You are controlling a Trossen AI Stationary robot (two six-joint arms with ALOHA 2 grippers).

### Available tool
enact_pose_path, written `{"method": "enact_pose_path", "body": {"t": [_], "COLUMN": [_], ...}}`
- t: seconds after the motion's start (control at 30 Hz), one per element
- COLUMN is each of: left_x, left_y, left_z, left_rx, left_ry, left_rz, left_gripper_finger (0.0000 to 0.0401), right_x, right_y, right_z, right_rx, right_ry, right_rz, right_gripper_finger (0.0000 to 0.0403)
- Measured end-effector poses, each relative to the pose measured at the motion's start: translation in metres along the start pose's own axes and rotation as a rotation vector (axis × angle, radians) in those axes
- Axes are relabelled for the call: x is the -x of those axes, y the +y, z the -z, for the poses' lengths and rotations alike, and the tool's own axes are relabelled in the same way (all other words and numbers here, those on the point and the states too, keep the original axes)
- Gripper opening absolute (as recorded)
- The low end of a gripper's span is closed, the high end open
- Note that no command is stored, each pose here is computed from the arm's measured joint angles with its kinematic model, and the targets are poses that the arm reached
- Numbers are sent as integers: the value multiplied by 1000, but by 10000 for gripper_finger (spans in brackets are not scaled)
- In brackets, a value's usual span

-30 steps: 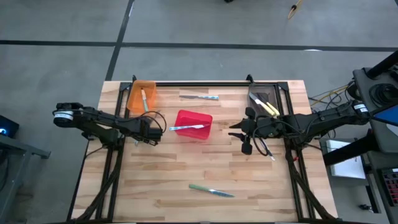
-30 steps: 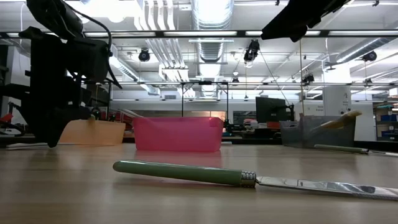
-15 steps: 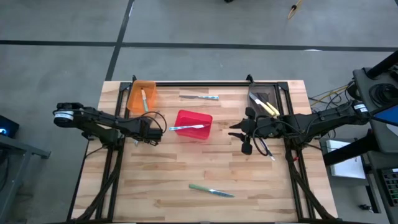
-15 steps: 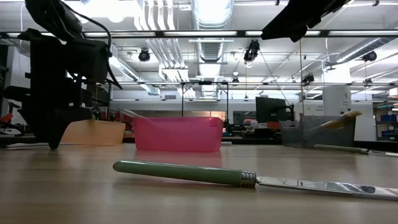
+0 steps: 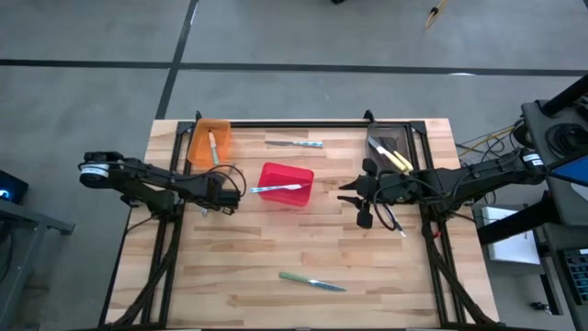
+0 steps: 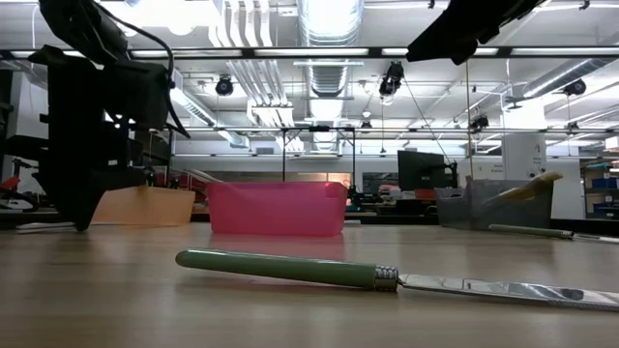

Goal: Sort silverware by color (type)
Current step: Put the bottom white patterned table knife into the red bin

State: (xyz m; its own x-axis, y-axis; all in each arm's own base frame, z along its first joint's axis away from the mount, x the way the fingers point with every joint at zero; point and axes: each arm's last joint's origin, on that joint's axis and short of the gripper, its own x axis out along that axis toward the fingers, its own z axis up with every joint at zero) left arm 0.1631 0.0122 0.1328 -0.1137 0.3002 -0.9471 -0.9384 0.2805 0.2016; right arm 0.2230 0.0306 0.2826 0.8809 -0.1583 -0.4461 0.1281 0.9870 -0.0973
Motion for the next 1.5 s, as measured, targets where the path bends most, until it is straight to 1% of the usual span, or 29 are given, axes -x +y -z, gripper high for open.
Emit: {"method": "enact_pose_path", "body": {"t": [0.13,0.2,0.43,0.6,0.7,0.83,0.97,1.17,1.33,1.5], "left_x": [0,0,2,14,25,44,69,110,130,132], "left_y": [0,0,-2,-12,-19,-23,-25,-31,-35,-39], "left_z": [0,0,2,9,15,23,30,36,37,40], "left_rx": [2,2,-11,-1,10,16,4,-3,-26,-60], "left_ry": [-2,-2,-21,-135,-218,-303,-397,-529,-549,-487], "left_rz": [5,5,9,49,82,97,110,196,256,283], "left_gripper_finger": [23,11,10,10,9,5,3,3,1,1], "right_x": [0,0,0,0,0,0,0,0,0,0], "right_y": [0,0,0,0,0,0,0,0,0,0], "right_z": [0,0,0,0,0,0,0,-1,-2,-2], "right_rx": [3,4,5,5,4,4,4,0,-5,-4], "right_ry": [0,0,0,0,0,-1,-1,-11,-27,-26], "right_rz": [0,0,0,0,0,0,0,0,-1,-1], "right_gripper_finger": [100,97,93,98,100,97,91,95,93,89]}}
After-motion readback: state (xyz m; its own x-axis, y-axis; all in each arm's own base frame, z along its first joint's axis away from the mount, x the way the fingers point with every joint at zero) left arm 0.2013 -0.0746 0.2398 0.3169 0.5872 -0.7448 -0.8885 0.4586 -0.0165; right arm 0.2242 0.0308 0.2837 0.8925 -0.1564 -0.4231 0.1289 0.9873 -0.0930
